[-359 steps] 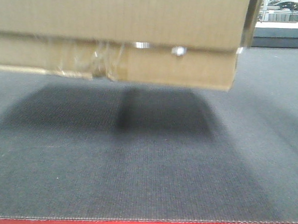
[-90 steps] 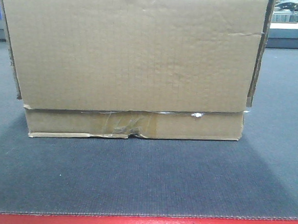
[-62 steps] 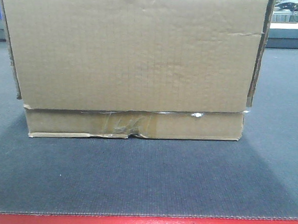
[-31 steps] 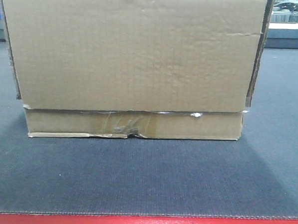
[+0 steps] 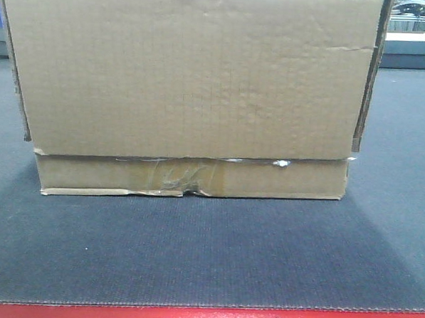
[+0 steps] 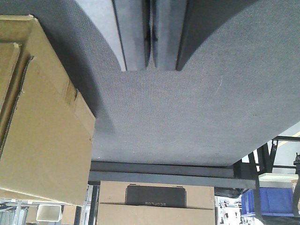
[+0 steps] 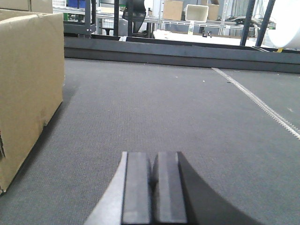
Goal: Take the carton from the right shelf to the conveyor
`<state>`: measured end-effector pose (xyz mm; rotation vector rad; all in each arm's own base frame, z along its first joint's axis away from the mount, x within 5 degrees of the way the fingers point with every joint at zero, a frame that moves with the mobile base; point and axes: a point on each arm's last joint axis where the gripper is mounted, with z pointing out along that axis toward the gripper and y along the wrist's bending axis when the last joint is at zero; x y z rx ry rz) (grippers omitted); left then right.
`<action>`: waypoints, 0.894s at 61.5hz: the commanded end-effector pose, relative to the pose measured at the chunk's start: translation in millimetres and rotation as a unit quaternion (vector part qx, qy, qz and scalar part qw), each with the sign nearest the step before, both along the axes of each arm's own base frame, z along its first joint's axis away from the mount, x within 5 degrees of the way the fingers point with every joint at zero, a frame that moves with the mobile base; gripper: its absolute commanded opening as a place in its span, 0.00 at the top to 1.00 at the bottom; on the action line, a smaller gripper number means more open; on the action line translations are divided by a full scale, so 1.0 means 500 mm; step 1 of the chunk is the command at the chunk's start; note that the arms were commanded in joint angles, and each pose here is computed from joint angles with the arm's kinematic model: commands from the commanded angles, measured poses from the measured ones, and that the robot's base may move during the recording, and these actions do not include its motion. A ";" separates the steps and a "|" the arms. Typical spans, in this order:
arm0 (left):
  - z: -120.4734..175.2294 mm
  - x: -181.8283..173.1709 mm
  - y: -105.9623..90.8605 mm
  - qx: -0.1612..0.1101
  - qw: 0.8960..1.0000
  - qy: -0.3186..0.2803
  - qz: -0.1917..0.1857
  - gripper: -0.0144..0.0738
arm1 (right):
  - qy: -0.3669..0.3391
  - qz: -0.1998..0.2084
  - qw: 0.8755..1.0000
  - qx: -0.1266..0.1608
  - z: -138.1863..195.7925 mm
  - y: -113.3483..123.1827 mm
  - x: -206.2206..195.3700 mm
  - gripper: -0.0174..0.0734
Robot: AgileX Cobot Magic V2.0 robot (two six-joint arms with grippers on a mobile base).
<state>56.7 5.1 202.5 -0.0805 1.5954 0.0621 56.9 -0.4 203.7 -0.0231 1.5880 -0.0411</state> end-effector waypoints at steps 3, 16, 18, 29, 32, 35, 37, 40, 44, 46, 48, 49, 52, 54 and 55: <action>0.006 -0.001 0.000 0.000 1.000 -0.013 0.001 0.82 | -0.017 -0.005 1.000 -0.003 0.006 -0.001 -0.001 0.88; 0.006 -0.001 0.000 0.000 1.000 -0.013 0.001 0.82 | -0.017 -0.005 1.000 -0.003 0.006 -0.001 -0.001 0.88; 0.006 -0.001 0.000 0.000 1.000 -0.013 0.001 0.82 | -0.017 -0.005 1.000 -0.003 0.006 -0.001 -0.001 0.88; 0.006 -0.001 0.000 0.000 1.000 -0.013 0.001 0.82 | -0.017 -0.005 1.000 -0.003 0.006 -0.001 -0.001 0.88; 0.006 -0.001 0.000 0.000 1.000 -0.013 0.001 0.82 | -0.017 -0.005 1.000 -0.003 0.006 -0.001 -0.001 0.88; 0.006 -0.001 0.000 0.000 1.000 -0.013 0.001 0.82 | -0.017 -0.005 1.000 -0.003 0.006 -0.001 -0.001 0.88; 0.006 -0.001 0.000 0.000 1.000 -0.013 0.001 0.82 | -0.017 -0.005 1.000 -0.003 0.006 -0.001 -0.001 0.88; 0.006 -0.001 0.000 0.000 1.000 -0.013 0.001 0.82 | -0.017 -0.005 1.000 -0.003 0.006 -0.001 -0.001 0.88; 0.006 -0.001 0.000 0.000 1.000 -0.013 0.001 0.82 | -0.017 -0.005 1.000 -0.003 0.006 -0.001 -0.001 0.88; 0.006 -0.001 0.000 0.000 1.000 -0.013 0.001 0.82 | -0.017 -0.005 1.000 -0.003 0.006 -0.001 -0.001 0.88; 0.006 -0.001 0.000 0.000 1.000 -0.013 0.001 0.82 | -0.017 -0.005 1.000 -0.003 0.006 -0.001 -0.001 0.88; 0.006 -0.001 0.000 0.000 1.000 -0.013 0.001 0.82 | -0.017 -0.005 1.000 -0.003 0.006 -0.001 -0.001 0.88; 0.006 -0.001 0.000 0.000 1.000 -0.013 0.001 0.82 | -0.017 -0.005 1.000 -0.003 0.006 -0.001 -0.001 0.88; 0.006 -0.001 0.000 0.000 1.000 -0.013 0.001 0.82 | -0.017 -0.005 1.000 -0.003 0.006 -0.001 -0.001 0.88; 0.006 -0.001 0.000 0.000 1.000 -0.013 0.001 0.82 | -0.017 -0.005 1.000 -0.003 0.006 -0.001 -0.001 0.88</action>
